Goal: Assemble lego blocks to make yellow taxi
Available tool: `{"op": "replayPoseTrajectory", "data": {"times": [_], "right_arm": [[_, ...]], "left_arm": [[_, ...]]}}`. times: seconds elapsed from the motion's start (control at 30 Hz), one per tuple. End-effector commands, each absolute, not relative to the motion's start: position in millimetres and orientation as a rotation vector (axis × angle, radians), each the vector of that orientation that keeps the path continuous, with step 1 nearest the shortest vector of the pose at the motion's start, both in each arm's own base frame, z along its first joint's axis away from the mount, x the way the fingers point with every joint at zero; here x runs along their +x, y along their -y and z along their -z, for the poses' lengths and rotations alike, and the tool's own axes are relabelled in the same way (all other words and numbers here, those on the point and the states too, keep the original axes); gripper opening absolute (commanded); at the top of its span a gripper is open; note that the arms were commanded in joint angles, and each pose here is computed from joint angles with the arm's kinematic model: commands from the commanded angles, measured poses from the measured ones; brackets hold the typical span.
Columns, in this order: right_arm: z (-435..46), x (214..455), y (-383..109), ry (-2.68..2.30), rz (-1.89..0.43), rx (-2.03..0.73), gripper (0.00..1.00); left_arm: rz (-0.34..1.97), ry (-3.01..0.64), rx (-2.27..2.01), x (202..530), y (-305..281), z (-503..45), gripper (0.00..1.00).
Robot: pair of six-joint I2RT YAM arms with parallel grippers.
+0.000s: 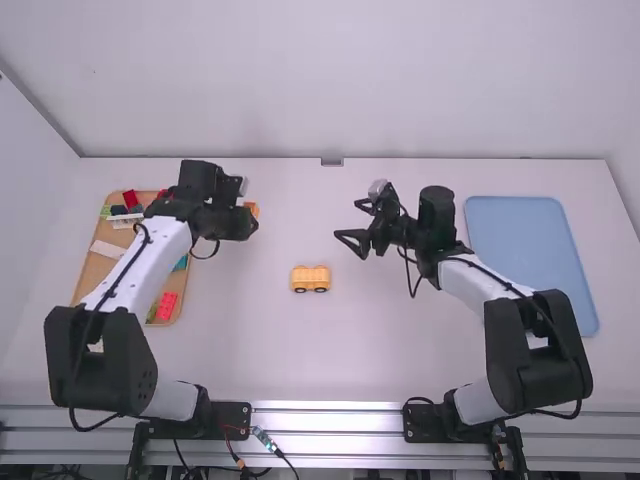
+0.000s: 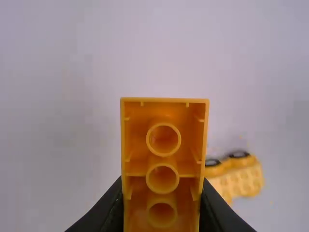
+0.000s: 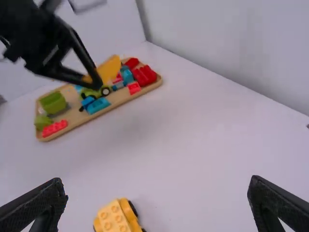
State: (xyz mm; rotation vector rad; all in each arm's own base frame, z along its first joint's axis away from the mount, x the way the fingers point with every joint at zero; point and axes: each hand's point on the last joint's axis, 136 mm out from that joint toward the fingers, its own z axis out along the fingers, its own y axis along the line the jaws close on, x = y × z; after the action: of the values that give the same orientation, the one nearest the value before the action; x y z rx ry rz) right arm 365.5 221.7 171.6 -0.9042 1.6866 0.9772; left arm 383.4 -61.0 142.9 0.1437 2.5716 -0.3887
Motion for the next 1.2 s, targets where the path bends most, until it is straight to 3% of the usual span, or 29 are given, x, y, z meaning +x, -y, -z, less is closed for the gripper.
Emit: {"op": "replayPoseTrajectory", "data": {"times": [0.0, 0.1, 0.27, 0.8, 1.17], "right_arm": [[-191, 346, -230, -1.615, -1.104, -0.950, 0.99], [-202, 343, -234, -1.624, -1.201, -0.941, 0.99], [-206, 329, -252, -1.624, -1.319, -1.029, 0.99], [-220, 285, -295, -1.367, -1.431, -1.321, 1.00], [-228, 272, -293, -1.309, -1.521, -1.353, 0.79]], "left_arm": [[0.611, -2.461, 0.435, 356, 97, -152, 0.02], [0.760, -2.315, 0.621, 332, 122, -163, 0.02], [0.828, -2.216, 0.667, 322, 133, -176, 0.01], [1.094, -1.966, 0.988, 278, 173, -197, 0.02], [1.134, -1.797, 1.122, 263, 181, -200, 0.02]]}}
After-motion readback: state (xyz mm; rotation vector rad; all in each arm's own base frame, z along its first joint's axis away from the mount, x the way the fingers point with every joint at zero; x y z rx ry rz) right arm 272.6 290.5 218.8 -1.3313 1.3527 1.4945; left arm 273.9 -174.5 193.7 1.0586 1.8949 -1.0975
